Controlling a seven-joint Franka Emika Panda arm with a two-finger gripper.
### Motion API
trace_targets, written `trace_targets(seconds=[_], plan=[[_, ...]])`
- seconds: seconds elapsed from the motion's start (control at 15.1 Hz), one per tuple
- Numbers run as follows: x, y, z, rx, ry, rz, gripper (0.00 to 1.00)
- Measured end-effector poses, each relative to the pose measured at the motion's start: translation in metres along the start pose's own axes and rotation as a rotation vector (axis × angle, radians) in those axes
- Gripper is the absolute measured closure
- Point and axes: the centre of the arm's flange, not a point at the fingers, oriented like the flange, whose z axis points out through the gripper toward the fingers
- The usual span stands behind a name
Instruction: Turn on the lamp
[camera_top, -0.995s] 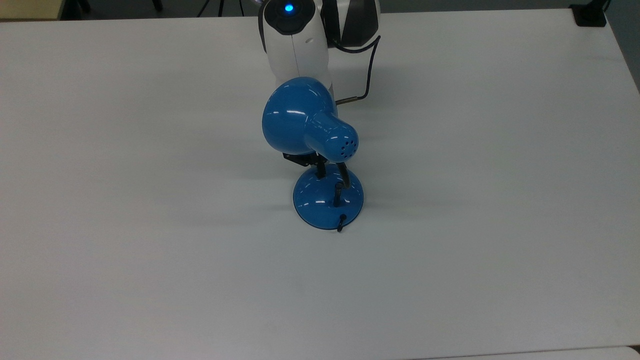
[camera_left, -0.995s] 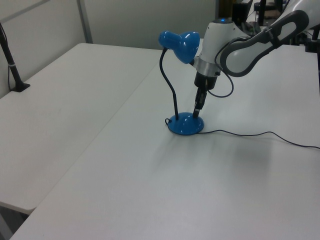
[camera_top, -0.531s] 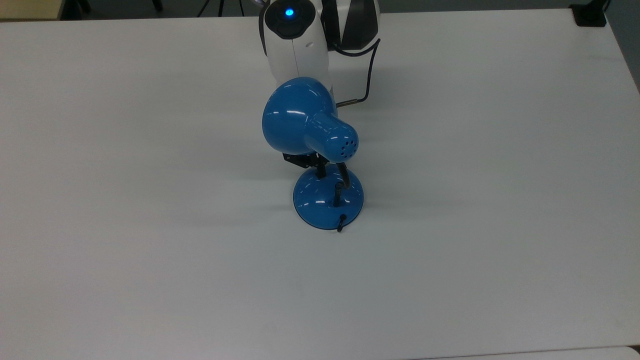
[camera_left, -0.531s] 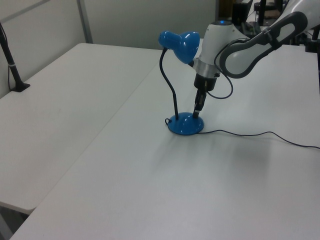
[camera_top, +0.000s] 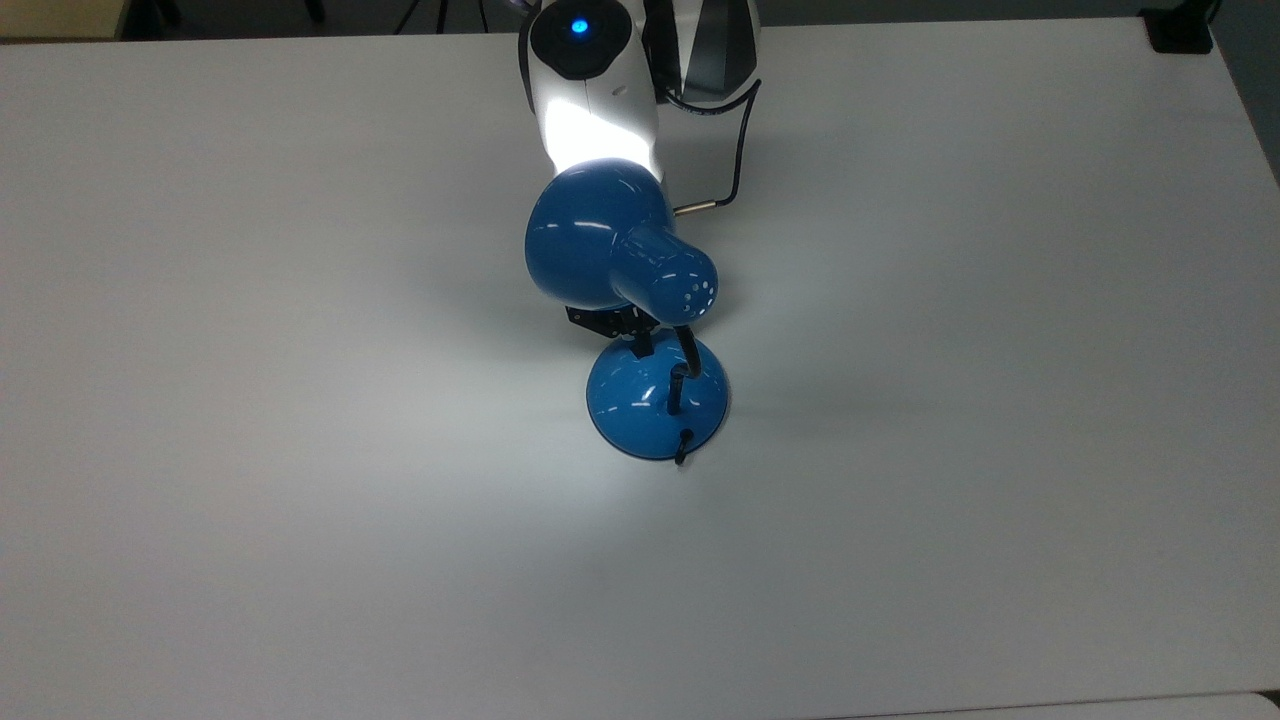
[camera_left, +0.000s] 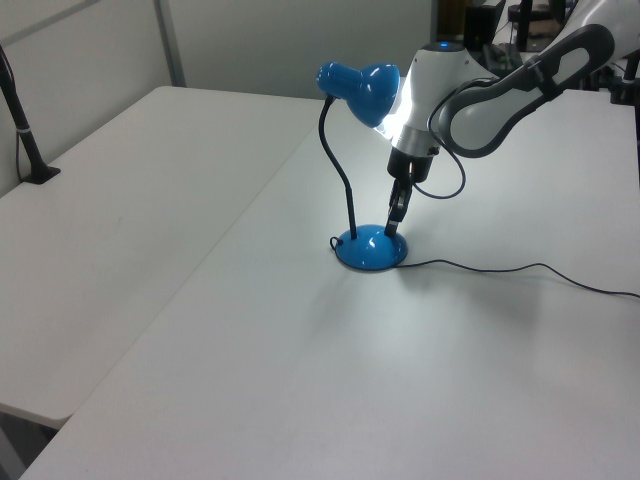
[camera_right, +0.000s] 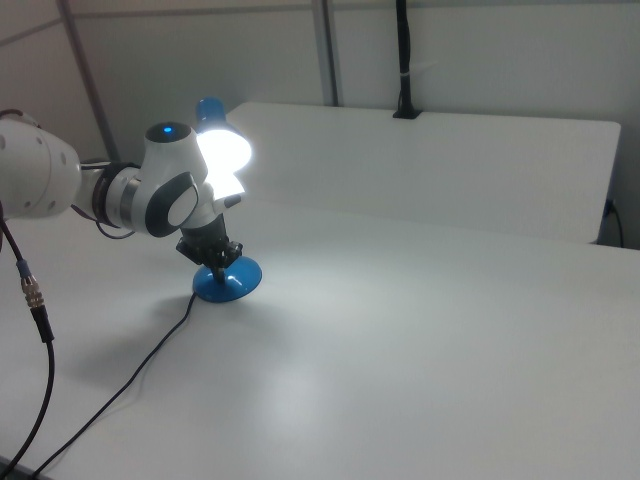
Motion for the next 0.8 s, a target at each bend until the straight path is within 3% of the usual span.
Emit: trace_targets(seconds=[0.33, 0.6, 0.8], plan=[[-0.013, -0.006, -0.032, 0.026, -0.182, -0.010, 0.97], [-0.034, -0.006, -0.096, 0.013, -0.312, -0.016, 0.63], [-0.049, 0.010, -0.150, -0.017, -0.326, -0.001, 0.31]])
